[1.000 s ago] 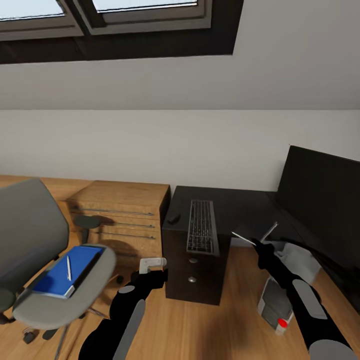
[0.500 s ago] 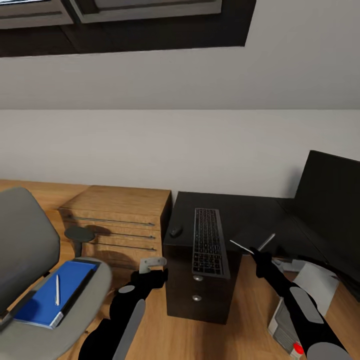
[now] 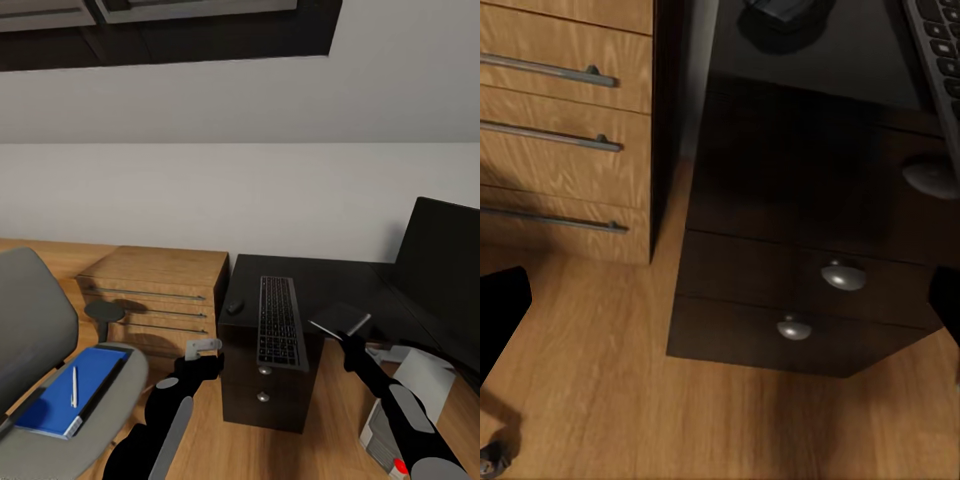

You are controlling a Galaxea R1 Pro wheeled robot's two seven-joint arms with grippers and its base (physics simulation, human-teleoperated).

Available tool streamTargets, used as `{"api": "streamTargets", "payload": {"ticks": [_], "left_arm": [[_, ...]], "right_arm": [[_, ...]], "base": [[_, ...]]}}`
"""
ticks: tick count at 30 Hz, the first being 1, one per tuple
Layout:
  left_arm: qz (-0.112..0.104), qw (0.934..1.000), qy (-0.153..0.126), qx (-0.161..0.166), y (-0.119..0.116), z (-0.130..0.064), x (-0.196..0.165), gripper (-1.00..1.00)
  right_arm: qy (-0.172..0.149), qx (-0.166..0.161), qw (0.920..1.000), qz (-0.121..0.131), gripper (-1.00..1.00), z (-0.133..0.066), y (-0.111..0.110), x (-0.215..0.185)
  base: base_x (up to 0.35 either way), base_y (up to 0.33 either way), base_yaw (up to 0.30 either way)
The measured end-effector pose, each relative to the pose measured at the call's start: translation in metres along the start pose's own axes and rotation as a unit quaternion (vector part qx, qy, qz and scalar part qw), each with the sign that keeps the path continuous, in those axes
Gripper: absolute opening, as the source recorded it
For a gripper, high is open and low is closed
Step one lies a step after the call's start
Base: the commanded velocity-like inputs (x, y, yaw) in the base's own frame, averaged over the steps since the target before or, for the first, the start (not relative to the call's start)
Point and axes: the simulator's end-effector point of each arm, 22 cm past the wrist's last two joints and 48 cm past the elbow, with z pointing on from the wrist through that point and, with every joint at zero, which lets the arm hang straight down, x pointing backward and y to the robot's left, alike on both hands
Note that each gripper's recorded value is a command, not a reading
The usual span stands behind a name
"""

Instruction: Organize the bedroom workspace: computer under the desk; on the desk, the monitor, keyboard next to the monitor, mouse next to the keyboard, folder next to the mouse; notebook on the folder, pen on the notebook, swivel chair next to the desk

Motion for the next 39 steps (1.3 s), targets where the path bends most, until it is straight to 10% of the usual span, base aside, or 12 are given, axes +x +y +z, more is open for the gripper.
{"api": "streamTargets", "payload": {"ticks": [16, 39], "left_arm": [[-0.001, 1.0000, -0.002, -0.002, 0.006, 0.013, 0.025, 1.00], [0.001, 1.0000, -0.001, -0.002, 0.009, 0.018, 0.037, 1.00]], "right_arm": [[-0.036, 0.010, 0.9993, 0.000, -1.00, -0.002, -0.040, -0.018], [-0.043, 0.000, 0.9991, 0.001, -1.00, -0.001, -0.043, -0.021]], "base": [[0.000, 0.000, 0.000], [0.054, 0.000, 0.000]]}}
